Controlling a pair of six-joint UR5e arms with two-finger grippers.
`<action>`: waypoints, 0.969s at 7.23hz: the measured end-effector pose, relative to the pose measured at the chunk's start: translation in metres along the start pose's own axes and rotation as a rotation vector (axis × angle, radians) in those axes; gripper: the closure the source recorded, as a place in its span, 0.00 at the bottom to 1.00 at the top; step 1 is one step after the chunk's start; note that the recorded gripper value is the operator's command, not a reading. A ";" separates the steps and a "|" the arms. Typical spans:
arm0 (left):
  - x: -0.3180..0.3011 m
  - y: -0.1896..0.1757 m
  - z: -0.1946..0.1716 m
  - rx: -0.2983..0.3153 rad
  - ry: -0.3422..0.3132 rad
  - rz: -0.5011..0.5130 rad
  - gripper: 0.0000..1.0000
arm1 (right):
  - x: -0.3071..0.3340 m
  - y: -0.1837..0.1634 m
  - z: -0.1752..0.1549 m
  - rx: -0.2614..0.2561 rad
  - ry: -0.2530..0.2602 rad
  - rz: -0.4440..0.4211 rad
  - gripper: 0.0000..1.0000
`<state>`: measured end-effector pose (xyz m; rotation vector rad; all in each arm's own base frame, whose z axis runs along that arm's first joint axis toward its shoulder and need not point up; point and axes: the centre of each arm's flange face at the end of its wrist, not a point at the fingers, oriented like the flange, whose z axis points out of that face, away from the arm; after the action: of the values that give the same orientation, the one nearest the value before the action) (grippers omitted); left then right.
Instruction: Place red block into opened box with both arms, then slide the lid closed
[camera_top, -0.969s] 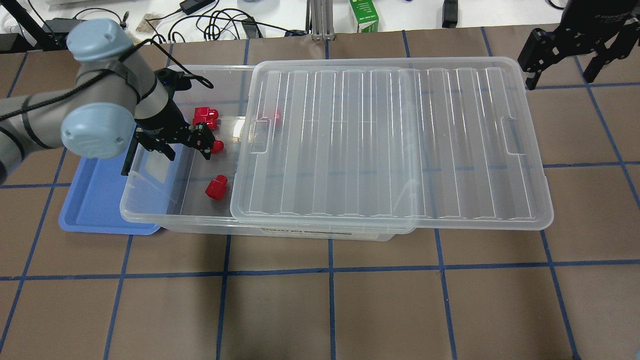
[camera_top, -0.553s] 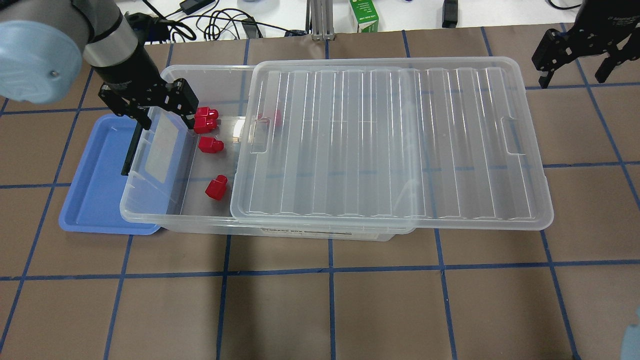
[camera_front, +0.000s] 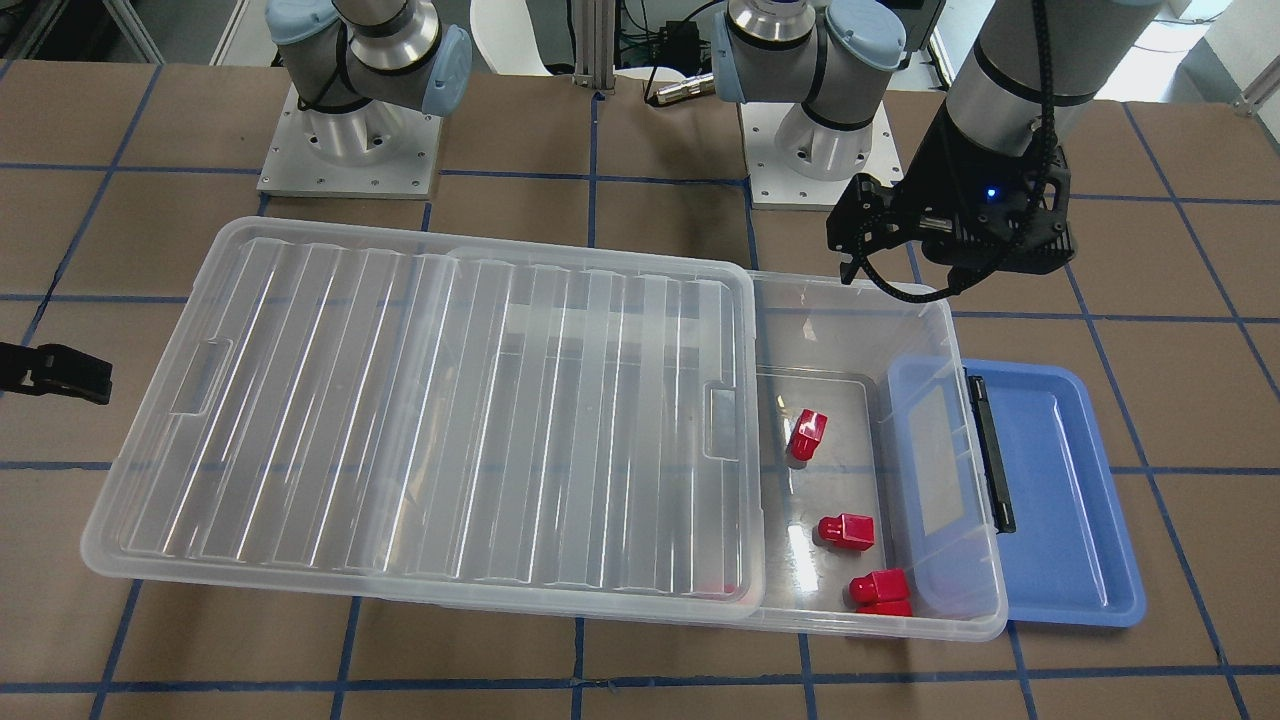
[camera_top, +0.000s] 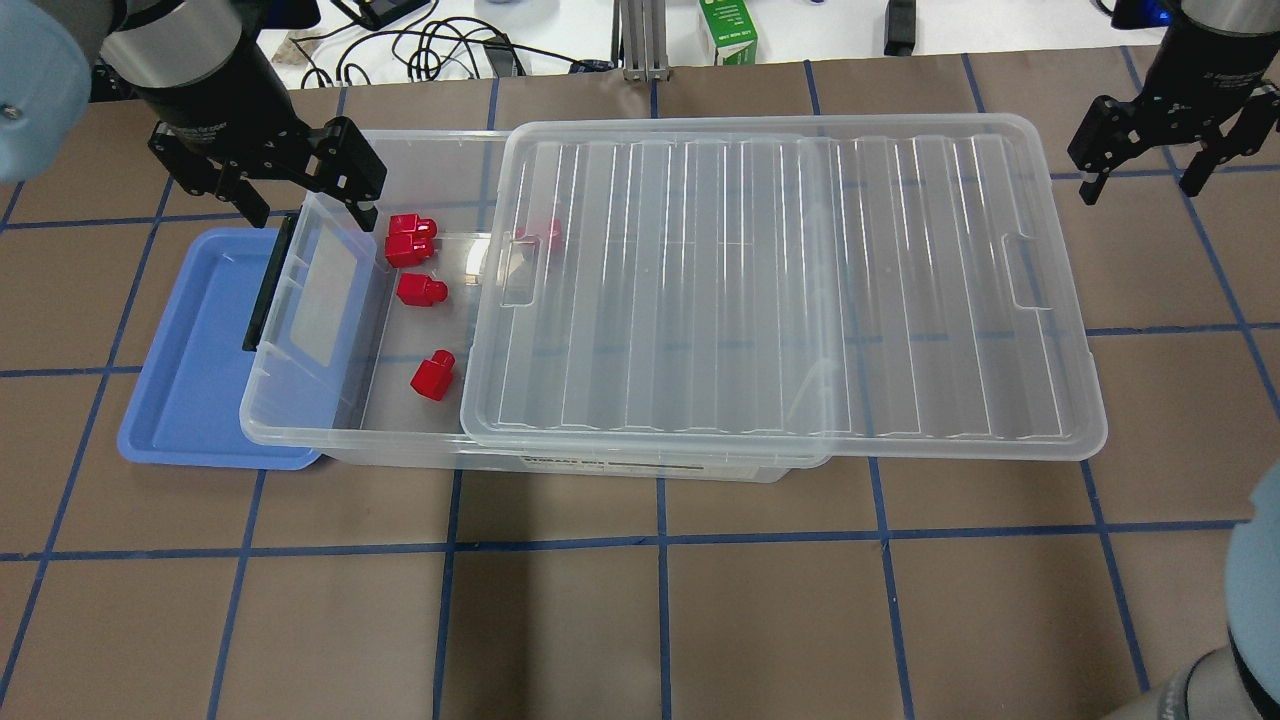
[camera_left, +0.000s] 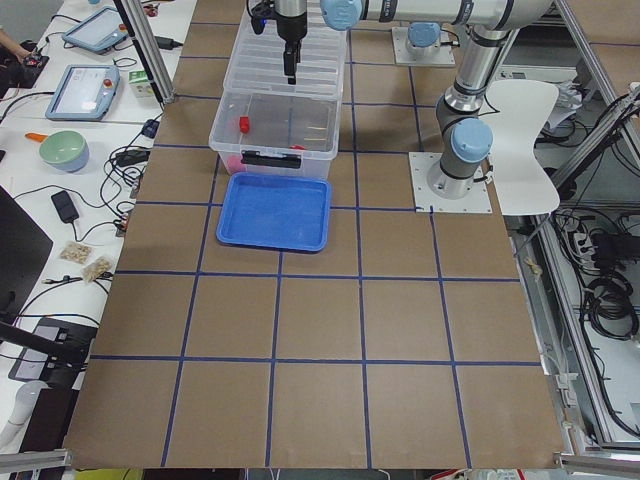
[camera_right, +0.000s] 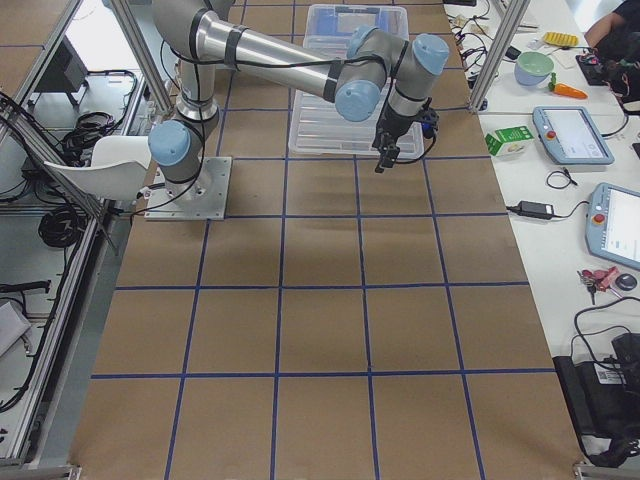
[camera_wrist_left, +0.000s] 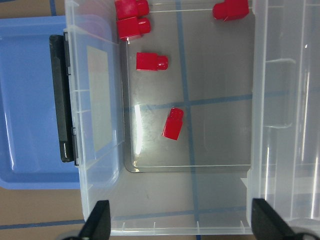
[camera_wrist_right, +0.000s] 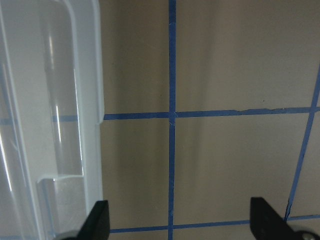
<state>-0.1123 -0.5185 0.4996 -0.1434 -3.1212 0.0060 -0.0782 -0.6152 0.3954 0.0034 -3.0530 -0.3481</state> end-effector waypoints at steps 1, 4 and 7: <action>0.001 -0.001 -0.002 0.012 0.019 -0.003 0.00 | 0.000 0.002 0.011 -0.017 -0.004 -0.020 0.00; 0.002 0.011 -0.013 0.032 0.017 -0.035 0.00 | 0.002 0.009 0.036 -0.058 -0.017 -0.043 0.00; 0.001 0.018 -0.020 0.041 -0.009 -0.110 0.00 | -0.001 0.013 0.049 -0.082 -0.024 -0.043 0.00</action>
<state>-0.1116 -0.5000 0.5196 0.0284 -3.1301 0.0698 -0.0805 -0.5917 0.3504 0.0617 -3.0634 -0.4789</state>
